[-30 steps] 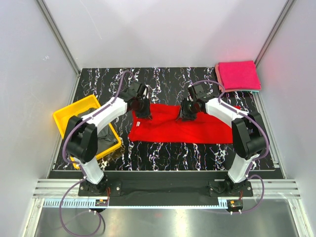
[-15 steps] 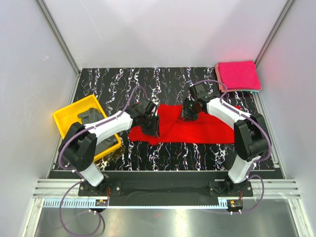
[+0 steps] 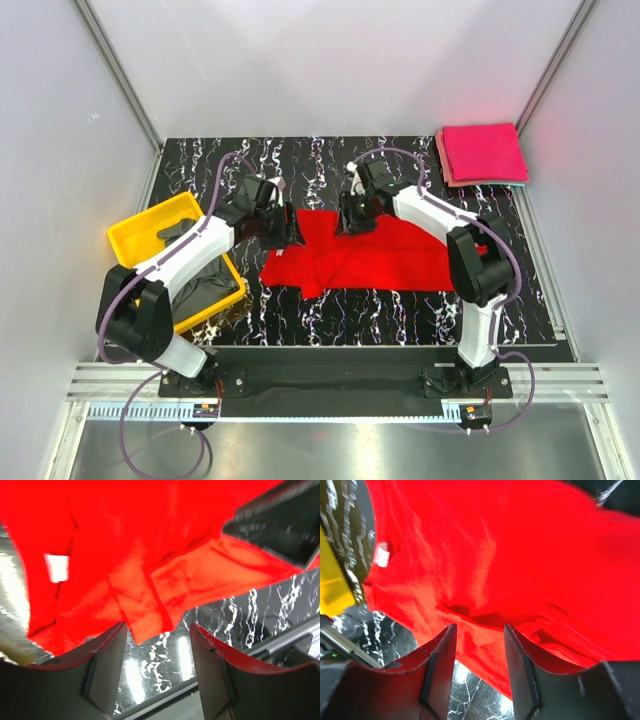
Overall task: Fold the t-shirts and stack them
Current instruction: Fold the tshirt
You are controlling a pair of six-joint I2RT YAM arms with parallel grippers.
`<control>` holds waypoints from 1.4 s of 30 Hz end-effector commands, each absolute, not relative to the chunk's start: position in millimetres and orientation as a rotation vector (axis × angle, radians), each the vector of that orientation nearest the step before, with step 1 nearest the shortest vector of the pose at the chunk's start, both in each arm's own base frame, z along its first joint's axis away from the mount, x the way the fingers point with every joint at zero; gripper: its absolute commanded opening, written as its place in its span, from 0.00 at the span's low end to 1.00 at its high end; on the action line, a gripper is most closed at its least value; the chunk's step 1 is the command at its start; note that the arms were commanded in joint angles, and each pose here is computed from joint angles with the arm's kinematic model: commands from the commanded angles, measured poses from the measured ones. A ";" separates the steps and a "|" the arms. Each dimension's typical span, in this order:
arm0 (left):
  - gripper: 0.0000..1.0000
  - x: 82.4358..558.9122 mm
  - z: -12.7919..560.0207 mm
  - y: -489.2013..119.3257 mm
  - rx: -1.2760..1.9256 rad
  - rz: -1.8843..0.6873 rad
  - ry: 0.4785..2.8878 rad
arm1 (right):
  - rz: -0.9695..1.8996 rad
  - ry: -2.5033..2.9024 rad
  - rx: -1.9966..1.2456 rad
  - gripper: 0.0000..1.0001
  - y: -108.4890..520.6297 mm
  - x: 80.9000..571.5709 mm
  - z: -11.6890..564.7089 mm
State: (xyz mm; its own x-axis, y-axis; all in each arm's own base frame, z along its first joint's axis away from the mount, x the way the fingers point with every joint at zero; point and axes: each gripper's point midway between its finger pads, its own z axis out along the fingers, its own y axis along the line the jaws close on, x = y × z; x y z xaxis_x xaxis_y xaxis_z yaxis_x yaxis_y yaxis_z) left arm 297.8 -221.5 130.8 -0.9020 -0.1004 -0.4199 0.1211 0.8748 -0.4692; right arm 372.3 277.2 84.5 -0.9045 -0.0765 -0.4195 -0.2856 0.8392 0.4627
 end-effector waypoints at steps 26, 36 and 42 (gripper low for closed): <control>0.58 233.7 93.2 -213.2 -0.153 -0.912 2.614 | 0.858 2.443 -1.073 0.48 344.3 344.9 53.2; 0.58 233.4 65.8 -223.9 -0.190 -0.837 2.634 | 0.874 2.395 -1.078 0.25 338.8 333.1 68.1; 0.58 235.7 51.1 -215.7 -0.242 -0.730 2.645 | 0.828 2.394 -1.046 0.03 328.9 328.8 72.7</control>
State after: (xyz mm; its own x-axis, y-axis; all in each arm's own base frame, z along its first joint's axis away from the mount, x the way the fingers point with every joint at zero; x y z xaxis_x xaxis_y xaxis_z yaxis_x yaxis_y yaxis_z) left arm 221.3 -219.3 52.2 -0.9414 -0.2138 -0.2609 -0.0419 0.8416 -0.5385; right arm 323.1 323.8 34.3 -0.6918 -0.5543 -0.4628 -0.7207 0.5690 0.3959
